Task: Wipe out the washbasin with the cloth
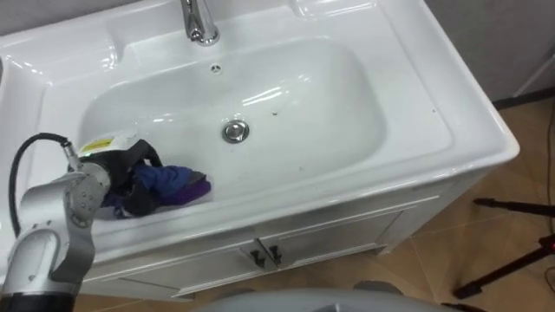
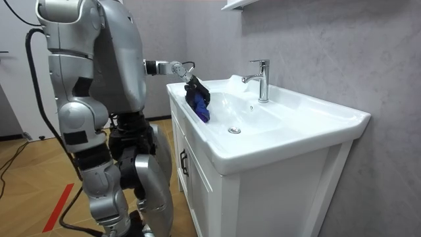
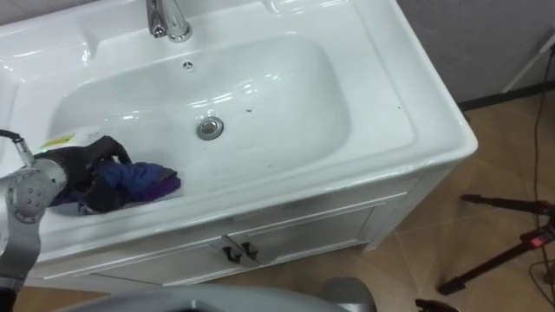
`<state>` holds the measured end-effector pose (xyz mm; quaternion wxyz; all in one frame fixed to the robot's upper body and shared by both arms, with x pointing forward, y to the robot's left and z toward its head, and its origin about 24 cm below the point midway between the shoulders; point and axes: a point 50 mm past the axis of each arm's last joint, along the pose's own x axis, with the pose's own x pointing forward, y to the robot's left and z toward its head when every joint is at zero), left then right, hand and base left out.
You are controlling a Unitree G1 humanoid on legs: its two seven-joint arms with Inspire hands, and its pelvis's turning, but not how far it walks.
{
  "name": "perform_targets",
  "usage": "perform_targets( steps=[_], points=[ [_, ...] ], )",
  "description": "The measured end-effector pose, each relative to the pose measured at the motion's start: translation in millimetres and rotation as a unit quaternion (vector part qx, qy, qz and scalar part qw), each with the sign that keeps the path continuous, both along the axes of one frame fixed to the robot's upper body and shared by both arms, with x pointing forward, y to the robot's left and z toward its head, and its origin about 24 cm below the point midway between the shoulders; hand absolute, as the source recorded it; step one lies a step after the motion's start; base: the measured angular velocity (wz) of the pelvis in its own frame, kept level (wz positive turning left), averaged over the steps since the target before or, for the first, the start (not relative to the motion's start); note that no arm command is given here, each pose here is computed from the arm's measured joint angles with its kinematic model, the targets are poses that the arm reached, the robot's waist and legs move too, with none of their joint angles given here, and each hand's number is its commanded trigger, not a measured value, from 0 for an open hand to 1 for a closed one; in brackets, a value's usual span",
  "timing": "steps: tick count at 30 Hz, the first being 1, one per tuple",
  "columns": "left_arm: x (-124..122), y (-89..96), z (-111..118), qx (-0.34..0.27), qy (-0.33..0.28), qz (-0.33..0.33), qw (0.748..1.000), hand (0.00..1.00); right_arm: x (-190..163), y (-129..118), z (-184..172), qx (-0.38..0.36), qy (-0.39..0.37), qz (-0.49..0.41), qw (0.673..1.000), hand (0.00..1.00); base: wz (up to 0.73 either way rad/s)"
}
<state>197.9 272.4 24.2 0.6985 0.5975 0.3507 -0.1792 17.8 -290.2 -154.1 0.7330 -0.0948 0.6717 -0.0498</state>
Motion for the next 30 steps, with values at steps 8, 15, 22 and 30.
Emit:
perform_targets(
  steps=[8, 15, 22, 30],
  points=[
    [-0.4, 5.2, 9.5, 0.013, -0.002, 0.007, 1.000, 1.00, -1.8, -5.3, 2.1, 0.004, 0.007, 0.007, 1.000, 0.00, 0.06],
    [3.0, 2.2, 33.8, 0.024, -0.050, -0.004, 0.998, 1.00, -3.3, -11.6, 4.7, -0.010, 0.007, 0.015, 1.000, 0.00, 0.11],
    [-3.1, 8.7, 34.4, 0.033, -0.068, 0.007, 0.997, 1.00, -13.0, -12.1, 4.3, -0.018, 0.016, 0.011, 1.000, 0.00, 0.04],
    [-16.3, 2.2, 18.7, 0.018, -0.079, 0.008, 0.997, 1.00, -12.7, -10.1, 3.4, -0.026, 0.011, 0.013, 1.000, 0.00, 0.01]
  ],
)
